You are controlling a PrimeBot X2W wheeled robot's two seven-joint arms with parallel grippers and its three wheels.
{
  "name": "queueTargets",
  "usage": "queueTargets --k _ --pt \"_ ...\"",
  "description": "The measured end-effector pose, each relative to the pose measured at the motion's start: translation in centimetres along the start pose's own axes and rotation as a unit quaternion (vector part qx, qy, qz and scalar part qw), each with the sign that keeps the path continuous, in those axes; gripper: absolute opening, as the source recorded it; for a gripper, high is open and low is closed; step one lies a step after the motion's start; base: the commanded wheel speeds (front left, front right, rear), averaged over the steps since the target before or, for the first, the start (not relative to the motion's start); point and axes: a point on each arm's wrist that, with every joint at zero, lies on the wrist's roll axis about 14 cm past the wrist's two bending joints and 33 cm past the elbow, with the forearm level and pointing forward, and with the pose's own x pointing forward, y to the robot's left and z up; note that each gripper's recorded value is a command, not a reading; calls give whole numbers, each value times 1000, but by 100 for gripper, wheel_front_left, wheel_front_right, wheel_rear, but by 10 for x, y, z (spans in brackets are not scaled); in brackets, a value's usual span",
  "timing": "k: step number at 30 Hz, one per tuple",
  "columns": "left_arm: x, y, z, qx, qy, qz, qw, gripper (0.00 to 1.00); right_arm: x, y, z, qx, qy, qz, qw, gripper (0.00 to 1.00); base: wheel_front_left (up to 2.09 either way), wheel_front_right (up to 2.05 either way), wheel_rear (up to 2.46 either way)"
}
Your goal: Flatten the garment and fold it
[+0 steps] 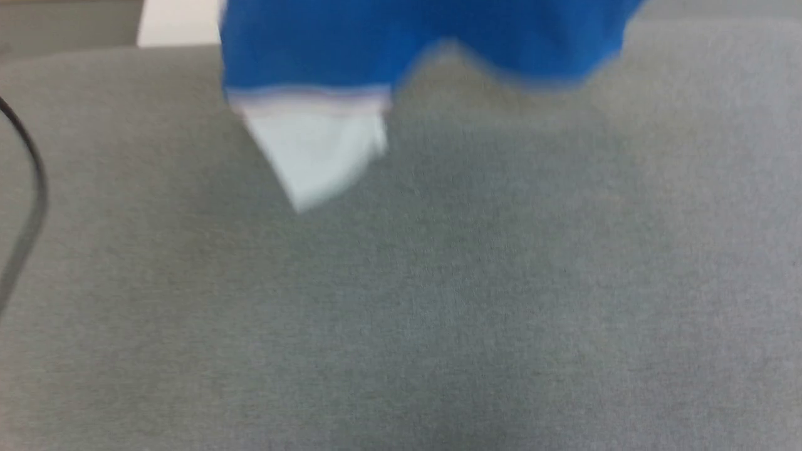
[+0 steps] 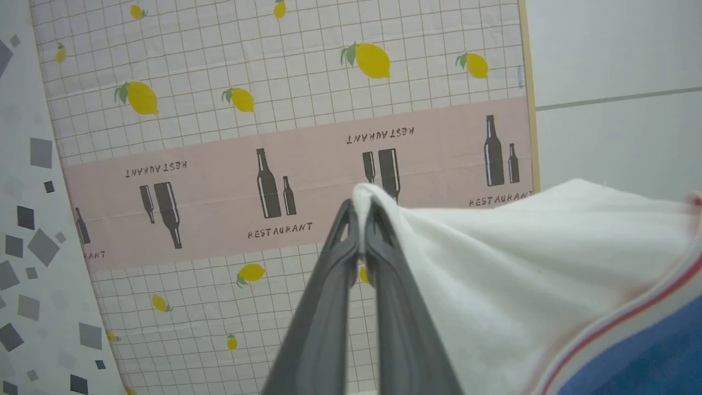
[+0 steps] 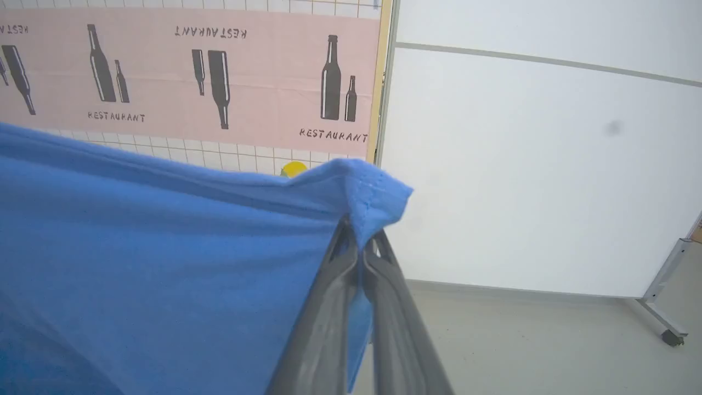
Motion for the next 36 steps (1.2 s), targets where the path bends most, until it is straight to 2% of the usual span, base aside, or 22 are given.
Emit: queueTargets --k 6,10,18,25,31,36 --pt "53 5 29 15 -74 8 997 0 39 -7 37 -10 -79 -14 997 0 0 0 0" --pt "75 4 9 20 -77 8 997 0 65 -3 35 -6 -103 -13 995 0 0 0 0" --pt "83 -4 -129 0 18 11 1000 0 112 35 -63 -3 -39 23 999 0 0 0 0" --pt "68 -10 -217 -18 82 9 996 0 124 53 -146 -13 27 46 998 0 0 0 0" --pt "26 -20 -268 -53 138 4 989 0 105 68 -184 -16 60 71 996 0 0 0 0" --pt "-27 -27 -284 -103 172 13 980 0 59 70 -228 -9 112 83 990 0 0 0 0"
